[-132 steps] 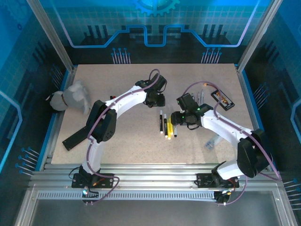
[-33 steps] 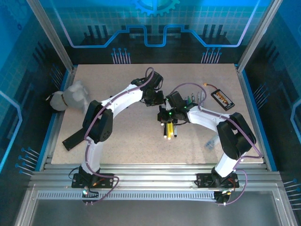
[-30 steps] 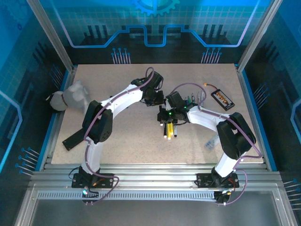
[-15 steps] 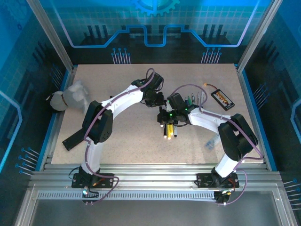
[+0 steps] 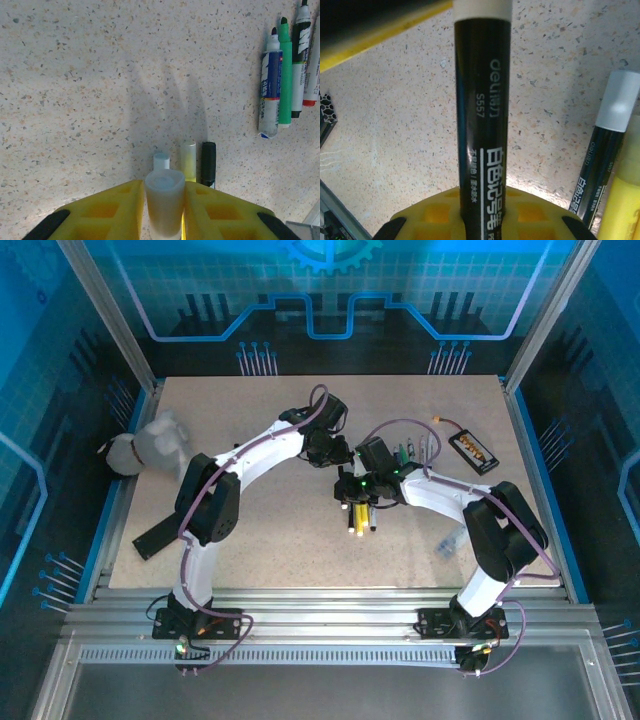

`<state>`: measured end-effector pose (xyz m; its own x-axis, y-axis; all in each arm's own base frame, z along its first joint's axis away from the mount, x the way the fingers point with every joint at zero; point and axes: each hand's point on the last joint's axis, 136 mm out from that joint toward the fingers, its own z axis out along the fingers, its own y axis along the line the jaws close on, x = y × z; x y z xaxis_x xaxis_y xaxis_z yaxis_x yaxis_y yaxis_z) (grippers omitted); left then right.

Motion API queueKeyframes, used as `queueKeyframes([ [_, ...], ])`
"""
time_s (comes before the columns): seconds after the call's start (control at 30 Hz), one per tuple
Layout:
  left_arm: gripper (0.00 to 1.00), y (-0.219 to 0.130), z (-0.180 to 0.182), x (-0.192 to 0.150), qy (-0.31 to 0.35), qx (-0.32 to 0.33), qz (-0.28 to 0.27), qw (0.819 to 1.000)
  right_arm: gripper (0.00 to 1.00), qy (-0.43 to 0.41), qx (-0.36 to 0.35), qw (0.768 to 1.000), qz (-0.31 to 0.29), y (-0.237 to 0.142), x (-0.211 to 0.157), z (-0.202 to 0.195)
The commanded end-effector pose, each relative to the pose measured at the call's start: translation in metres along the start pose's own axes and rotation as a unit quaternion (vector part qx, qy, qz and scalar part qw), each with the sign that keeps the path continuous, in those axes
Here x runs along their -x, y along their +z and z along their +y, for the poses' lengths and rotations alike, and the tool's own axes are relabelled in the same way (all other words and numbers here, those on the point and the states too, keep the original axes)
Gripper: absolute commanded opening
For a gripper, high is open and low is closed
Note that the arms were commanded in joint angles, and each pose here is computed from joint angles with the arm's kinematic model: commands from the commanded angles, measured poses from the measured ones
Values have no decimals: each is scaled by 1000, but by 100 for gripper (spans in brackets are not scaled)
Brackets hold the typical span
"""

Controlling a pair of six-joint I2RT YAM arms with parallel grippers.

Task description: Open the pen caps

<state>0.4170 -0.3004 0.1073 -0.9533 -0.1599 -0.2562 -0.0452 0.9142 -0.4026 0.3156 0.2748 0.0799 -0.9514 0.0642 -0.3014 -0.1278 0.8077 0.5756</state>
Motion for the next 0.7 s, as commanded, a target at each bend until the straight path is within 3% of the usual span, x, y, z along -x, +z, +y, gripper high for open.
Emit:
queueKeyframes([
  [0.0,27,-3,9,4,-9,13,-8,1000,0,-31,40,999,-14,-7,4,24],
  [0.17,23,2,10,6,-14,13,-6,1000,0,-32,44,998,-13,-5,3,26],
  [0.3,0,9,17,12,-27,21,-10,999,0,-33,50,998,-11,-4,1,29],
  [0.43,0,9,32,39,-50,34,-38,997,0,-39,54,998,3,-6,-17,30],
  [0.5,0,3,44,62,-59,45,-63,995,0,-45,64,997,28,-11,-41,34],
  [0.67,0,-23,76,133,-80,76,-106,988,0,-65,90,986,125,-41,-151,45],
])
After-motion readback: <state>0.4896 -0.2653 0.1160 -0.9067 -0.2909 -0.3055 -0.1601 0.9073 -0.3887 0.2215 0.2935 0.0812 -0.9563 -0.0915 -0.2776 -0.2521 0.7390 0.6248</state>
